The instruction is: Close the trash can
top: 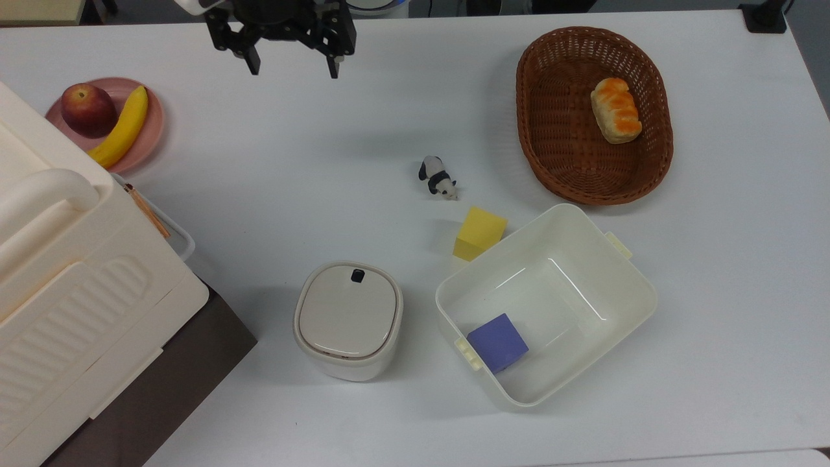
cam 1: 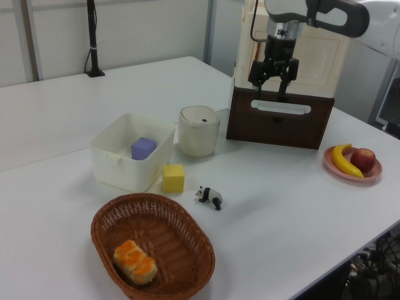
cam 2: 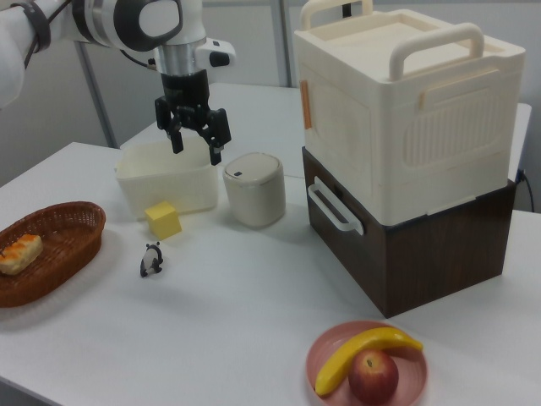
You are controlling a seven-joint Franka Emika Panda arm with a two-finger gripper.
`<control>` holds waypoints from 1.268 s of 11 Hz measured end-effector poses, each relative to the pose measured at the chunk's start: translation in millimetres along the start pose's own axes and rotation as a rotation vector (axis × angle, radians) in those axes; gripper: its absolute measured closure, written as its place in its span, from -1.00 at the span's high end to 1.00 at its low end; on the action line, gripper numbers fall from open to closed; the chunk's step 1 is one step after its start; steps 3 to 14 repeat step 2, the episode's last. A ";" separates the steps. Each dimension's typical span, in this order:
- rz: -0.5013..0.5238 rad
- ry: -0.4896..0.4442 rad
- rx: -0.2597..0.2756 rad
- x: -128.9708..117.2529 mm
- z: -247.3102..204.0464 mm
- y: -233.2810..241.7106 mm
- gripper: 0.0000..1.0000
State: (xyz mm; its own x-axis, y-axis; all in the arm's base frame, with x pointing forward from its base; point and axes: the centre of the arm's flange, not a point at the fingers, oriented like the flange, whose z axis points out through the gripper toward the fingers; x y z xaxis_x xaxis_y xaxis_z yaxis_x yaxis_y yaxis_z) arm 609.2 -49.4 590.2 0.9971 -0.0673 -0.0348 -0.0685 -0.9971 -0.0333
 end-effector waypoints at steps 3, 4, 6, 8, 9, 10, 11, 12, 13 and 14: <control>0.000 0.000 0.001 0.5 2.2 -1.3 1.00; 0.000 0.000 0.001 0.5 2.2 -1.3 1.00; 0.000 0.000 0.001 0.5 2.2 -1.3 1.00; 0.000 0.000 0.001 0.5 2.2 -1.3 1.00; 0.000 0.000 0.001 0.5 2.2 -1.3 1.00; 0.000 0.000 0.001 0.5 2.2 -1.3 1.00; 0.000 0.000 0.001 0.5 2.2 -1.3 1.00; 0.000 0.000 0.001 0.5 2.2 -1.3 1.00; 0.000 0.000 0.001 0.5 2.2 -1.3 1.00; 0.000 0.000 0.001 0.5 2.2 -1.3 1.00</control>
